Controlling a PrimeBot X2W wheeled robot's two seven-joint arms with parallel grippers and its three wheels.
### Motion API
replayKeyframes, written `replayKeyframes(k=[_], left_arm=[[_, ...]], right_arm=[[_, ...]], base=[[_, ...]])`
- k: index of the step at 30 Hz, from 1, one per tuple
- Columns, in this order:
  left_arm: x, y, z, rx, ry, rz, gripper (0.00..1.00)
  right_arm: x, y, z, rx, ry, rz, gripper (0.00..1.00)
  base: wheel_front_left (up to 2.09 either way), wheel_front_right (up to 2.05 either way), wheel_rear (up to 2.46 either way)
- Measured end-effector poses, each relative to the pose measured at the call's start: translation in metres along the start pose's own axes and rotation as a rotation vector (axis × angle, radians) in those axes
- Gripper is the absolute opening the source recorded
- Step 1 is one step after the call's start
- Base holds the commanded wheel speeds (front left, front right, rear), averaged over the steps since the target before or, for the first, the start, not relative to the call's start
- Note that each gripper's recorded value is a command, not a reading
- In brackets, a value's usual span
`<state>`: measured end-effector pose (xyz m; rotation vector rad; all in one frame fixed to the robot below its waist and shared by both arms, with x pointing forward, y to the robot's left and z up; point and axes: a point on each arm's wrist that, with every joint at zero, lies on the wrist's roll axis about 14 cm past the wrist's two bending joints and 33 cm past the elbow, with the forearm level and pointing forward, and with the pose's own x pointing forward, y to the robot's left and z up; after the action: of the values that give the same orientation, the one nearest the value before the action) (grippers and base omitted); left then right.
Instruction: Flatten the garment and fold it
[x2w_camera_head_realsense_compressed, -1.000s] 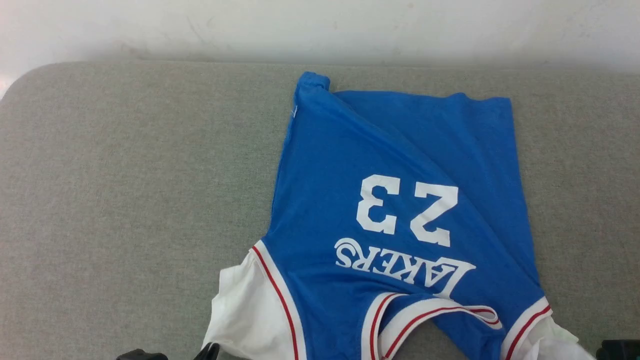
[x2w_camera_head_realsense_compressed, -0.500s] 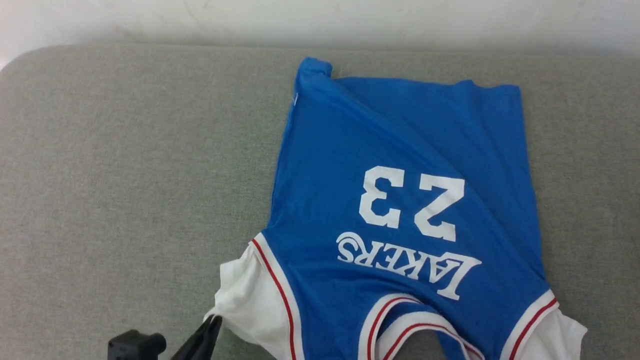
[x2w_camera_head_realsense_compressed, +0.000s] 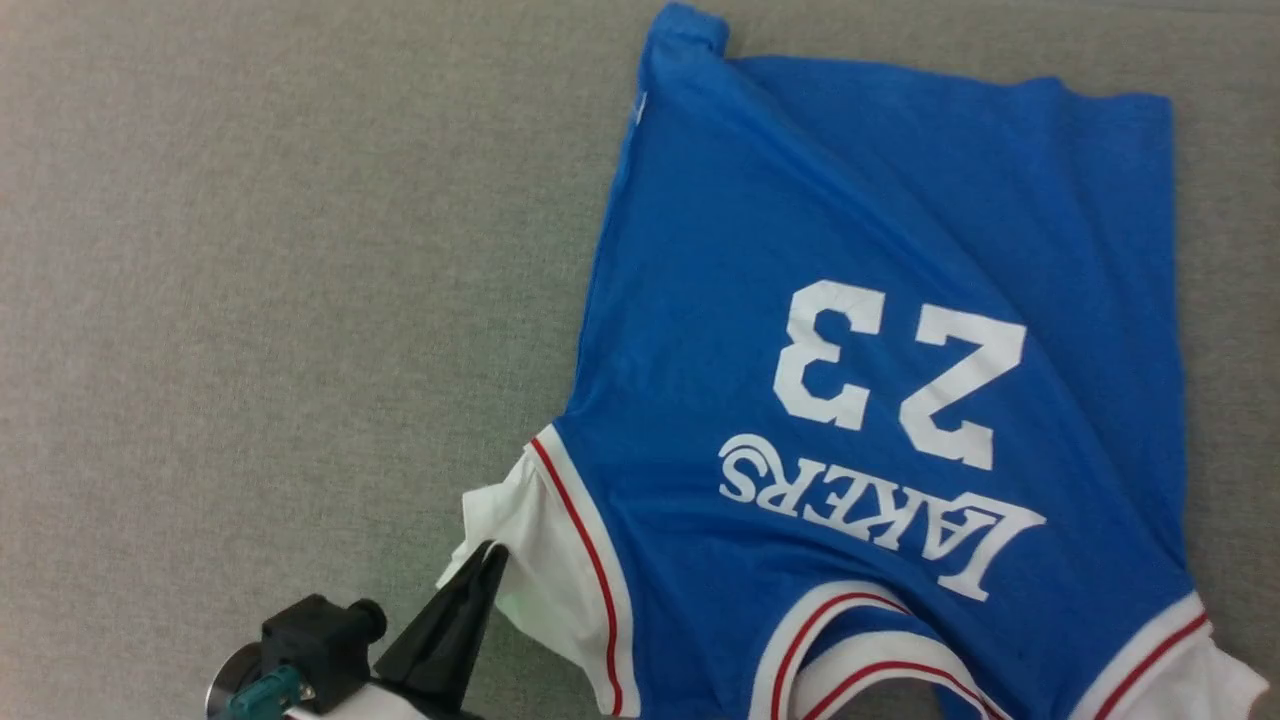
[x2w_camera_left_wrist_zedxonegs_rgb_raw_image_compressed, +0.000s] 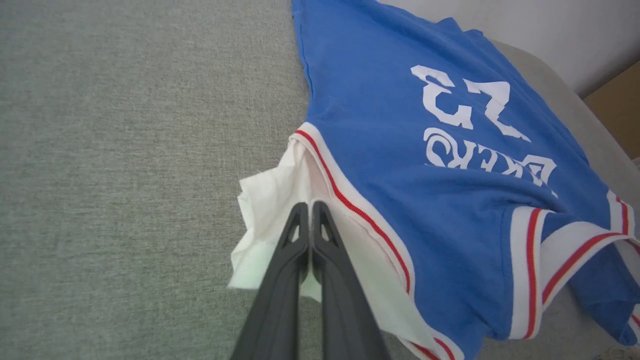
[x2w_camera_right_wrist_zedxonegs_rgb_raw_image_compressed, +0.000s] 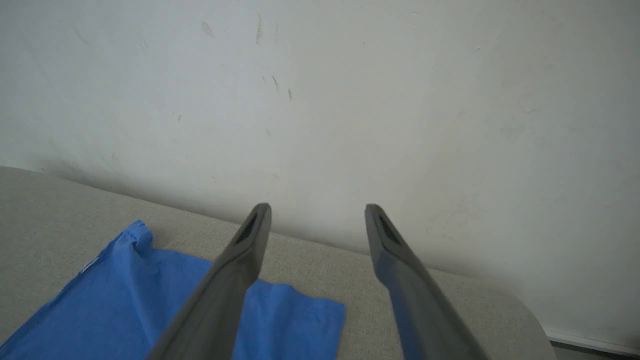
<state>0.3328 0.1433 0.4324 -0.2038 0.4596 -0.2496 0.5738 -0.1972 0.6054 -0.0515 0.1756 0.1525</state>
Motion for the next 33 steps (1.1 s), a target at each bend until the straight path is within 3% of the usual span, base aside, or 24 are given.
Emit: replayKeyframes(k=[4, 9, 15, 22, 23, 24, 33], left_arm=[[0.013, -0.002, 0.002, -0.020, -0.012, -0.003, 0.00], [0.024, 0.002, -0.007, -0.051, 0.006, 0.021, 0.00], [0.032, 0.014, -0.023, -0.067, 0.047, 0.059, 0.00], [0.041, 0.022, -0.030, -0.062, 0.069, 0.072, 0.00], [0.041, 0.022, -0.030, -0.063, 0.071, 0.071, 0.00], [0.043, 0.022, -0.030, -0.061, 0.070, 0.068, 0.00], [0.044, 0.020, -0.021, -0.036, 0.042, 0.051, 0.00]], right_arm=[[0.040, -0.018, -0.040, -0.021, 0.142, -0.079, 1.00], [0.068, -0.030, -0.115, -0.008, 0.347, -0.133, 1.00], [0.078, -0.027, -0.197, 0.000, 0.557, -0.149, 1.00], [0.081, -0.023, -0.244, 0.029, 0.681, -0.151, 1.00], [0.081, -0.023, -0.245, 0.037, 0.688, -0.155, 0.87], [0.081, -0.024, -0.244, 0.040, 0.689, -0.161, 0.01], [0.073, -0.019, -0.228, 0.082, 0.610, -0.172, 0.00]], base=[[0.00, 0.00, 0.00], [0.00, 0.00, 0.00], [0.00, 0.00, 0.00], [0.00, 0.00, 0.00], [0.00, 0.00, 0.00], [0.00, 0.00, 0.00], [0.00, 0.00, 0.00]])
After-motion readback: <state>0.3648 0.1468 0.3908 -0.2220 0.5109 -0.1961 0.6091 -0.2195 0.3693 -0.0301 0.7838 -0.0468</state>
